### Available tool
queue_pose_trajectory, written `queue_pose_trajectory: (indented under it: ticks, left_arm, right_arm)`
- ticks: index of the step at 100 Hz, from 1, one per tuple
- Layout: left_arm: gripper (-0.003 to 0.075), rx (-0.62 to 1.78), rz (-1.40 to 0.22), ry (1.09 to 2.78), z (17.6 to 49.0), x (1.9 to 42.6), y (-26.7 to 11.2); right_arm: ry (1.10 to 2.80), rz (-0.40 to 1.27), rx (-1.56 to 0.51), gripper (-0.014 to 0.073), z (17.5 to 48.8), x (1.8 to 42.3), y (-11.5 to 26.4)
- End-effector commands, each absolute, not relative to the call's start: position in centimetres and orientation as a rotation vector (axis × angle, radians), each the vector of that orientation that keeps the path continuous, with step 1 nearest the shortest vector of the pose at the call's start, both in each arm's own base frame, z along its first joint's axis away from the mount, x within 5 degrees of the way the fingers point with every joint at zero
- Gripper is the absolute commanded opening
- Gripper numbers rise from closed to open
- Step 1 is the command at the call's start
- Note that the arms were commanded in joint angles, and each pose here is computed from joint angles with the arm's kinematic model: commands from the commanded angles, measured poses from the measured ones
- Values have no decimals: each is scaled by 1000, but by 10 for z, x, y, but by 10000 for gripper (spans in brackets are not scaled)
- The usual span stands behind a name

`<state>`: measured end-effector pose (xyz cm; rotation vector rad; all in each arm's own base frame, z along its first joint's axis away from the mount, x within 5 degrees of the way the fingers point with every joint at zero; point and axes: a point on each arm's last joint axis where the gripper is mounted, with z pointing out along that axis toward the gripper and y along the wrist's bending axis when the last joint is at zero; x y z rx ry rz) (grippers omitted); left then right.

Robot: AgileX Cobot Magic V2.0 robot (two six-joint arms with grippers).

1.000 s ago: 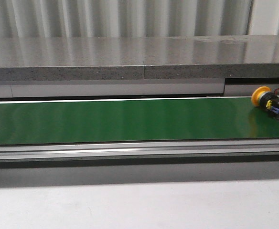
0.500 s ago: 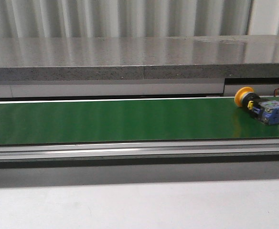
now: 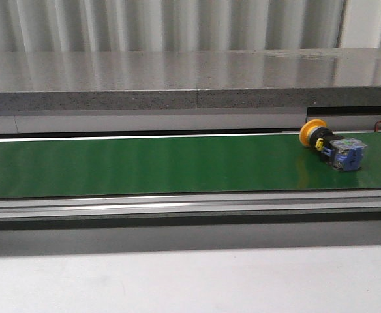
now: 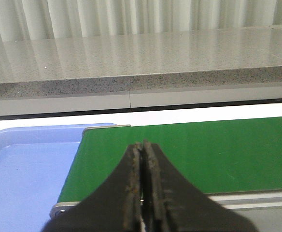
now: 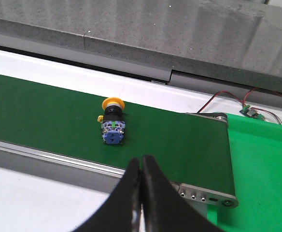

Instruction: Move button from right to left

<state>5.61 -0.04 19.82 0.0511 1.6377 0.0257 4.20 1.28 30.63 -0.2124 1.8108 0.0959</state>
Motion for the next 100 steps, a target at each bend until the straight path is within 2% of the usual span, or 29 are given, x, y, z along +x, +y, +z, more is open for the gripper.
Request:
queue_pose_trajectory:
  ticks: [1, 27, 36, 68, 100]
  left_arm:
    - [-20, 41, 11, 1568, 194, 56, -1]
    - [-20, 52, 8, 1403, 209, 54, -2]
    - [-20, 50, 9, 1398, 215, 53, -2]
    - [-21, 39, 23, 1586, 258, 59, 0]
    - [-5, 35, 35, 1839, 293, 90, 0]
  right_arm:
    - [1711, 79, -201, -66, 321, 44, 12]
    - [1721, 81, -203, -66, 320, 44, 12]
    - [1721, 81, -203, -66, 320, 44, 12]
    - [1721, 81, -203, -66, 320, 44, 12]
    - [1721, 81, -203, -66, 320, 44, 12]
